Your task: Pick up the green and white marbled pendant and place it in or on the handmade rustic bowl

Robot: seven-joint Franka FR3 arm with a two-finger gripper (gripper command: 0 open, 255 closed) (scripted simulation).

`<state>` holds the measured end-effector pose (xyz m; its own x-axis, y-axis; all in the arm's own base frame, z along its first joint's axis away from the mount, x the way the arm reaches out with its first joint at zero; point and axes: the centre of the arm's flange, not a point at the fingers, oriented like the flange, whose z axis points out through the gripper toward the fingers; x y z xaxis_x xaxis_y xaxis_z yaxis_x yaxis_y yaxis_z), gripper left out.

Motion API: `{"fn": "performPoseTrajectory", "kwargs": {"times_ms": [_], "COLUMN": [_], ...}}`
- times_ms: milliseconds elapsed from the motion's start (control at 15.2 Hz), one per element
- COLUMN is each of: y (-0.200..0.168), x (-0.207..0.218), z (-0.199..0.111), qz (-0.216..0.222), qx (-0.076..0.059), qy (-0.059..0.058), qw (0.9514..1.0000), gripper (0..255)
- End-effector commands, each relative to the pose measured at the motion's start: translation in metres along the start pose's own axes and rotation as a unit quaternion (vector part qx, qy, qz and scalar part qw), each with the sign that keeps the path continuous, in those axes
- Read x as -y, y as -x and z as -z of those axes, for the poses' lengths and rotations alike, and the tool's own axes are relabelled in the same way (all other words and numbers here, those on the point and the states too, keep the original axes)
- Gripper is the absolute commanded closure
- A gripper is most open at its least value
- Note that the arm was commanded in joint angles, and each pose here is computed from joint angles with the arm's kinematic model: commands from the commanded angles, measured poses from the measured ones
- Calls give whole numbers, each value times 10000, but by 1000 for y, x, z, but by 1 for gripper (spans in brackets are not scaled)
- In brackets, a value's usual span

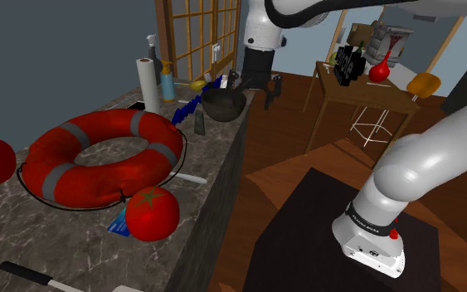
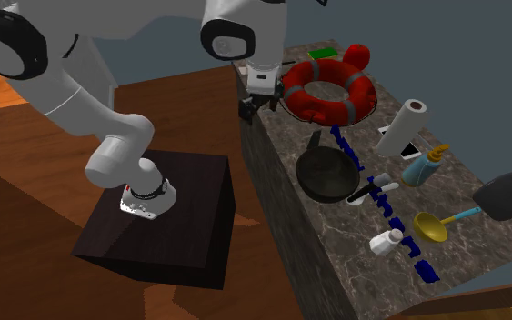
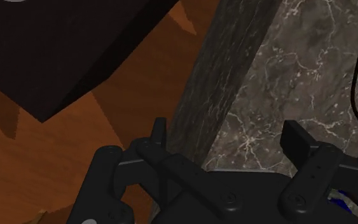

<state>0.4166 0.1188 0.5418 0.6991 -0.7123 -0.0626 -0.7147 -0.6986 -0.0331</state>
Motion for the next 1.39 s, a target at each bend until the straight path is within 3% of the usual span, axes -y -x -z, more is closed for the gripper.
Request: {"fn": "performPoseTrajectory", "kwargs": {"times_ms": [0, 198, 396, 594, 858, 924, 1320], "y": [-8, -23, -43, -67, -105, -108, -110], "x": [25, 58, 89, 117, 149, 151, 151], "z": [-6, -17, -28, -39, -52, -53, -85], "qz": [-511, -1212, -1907, -2592, -3486, -3561, -3561], "qx": [-29, -84, -139, -192, -263, -269, -269], "qy": [-25, -47, -69, -90, -118, -121, -120], "qw": [9987, 9926, 9815, 9656, 9368, 9340, 9340], "gripper": [0, 0, 0, 0, 0, 0, 0]}}
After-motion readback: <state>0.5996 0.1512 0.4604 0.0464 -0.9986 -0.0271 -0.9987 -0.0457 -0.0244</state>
